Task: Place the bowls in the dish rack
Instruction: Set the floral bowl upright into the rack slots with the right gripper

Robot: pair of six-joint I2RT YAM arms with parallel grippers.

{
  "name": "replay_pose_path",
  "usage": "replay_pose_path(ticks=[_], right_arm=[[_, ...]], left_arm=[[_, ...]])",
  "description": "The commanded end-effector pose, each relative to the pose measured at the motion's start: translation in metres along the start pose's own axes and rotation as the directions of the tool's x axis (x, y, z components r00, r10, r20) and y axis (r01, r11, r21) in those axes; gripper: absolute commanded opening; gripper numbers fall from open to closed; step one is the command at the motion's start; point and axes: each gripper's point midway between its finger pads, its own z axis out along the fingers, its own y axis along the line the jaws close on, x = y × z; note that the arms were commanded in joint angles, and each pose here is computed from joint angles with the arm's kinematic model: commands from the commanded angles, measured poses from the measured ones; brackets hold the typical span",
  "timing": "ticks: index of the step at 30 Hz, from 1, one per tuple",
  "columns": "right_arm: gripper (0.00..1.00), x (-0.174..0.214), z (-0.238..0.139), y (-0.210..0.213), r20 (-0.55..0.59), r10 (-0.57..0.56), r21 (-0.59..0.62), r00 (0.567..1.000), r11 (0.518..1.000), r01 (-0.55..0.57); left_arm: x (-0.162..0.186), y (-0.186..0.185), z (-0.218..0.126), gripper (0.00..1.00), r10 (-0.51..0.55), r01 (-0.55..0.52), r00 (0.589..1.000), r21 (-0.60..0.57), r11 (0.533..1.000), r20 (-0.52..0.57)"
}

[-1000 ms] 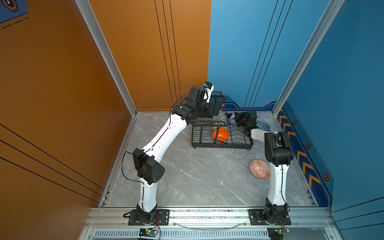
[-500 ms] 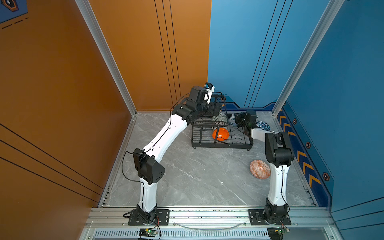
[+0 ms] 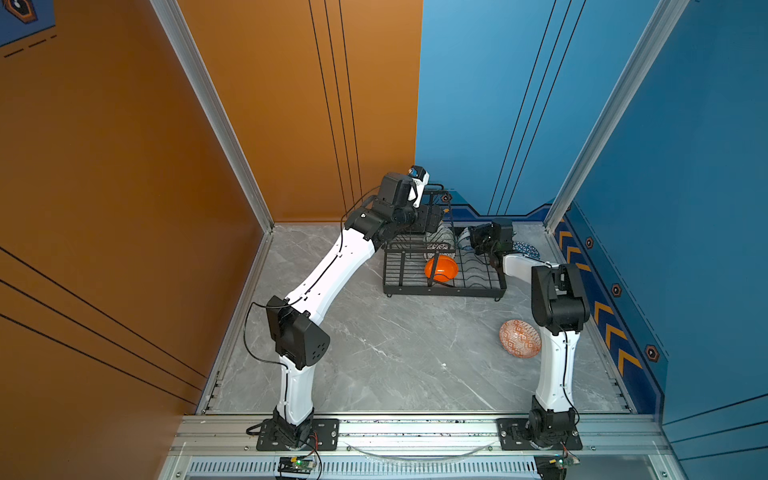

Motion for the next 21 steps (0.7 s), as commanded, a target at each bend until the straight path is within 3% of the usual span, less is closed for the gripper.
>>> replay_pose_path(ticks=[1, 21], right_arm=[[0.26, -0.002, 0.0, -0.036, 0.005, 0.01, 0.143, 1.0, 0.99, -0.011], [0.29, 0.002, 0.014, -0.035, 0.009, 0.062, 0.165, 0.998, 0.984, -0.063]], left_arm=[[-0.009, -0.009, -0.013, 0.98, 0.023, -0.023, 0.999, 0.02, 1.0, 0.026], [-0.007, -0.013, -0.011, 0.98, 0.028, -0.029, 0.999, 0.025, 0.999, 0.023]])
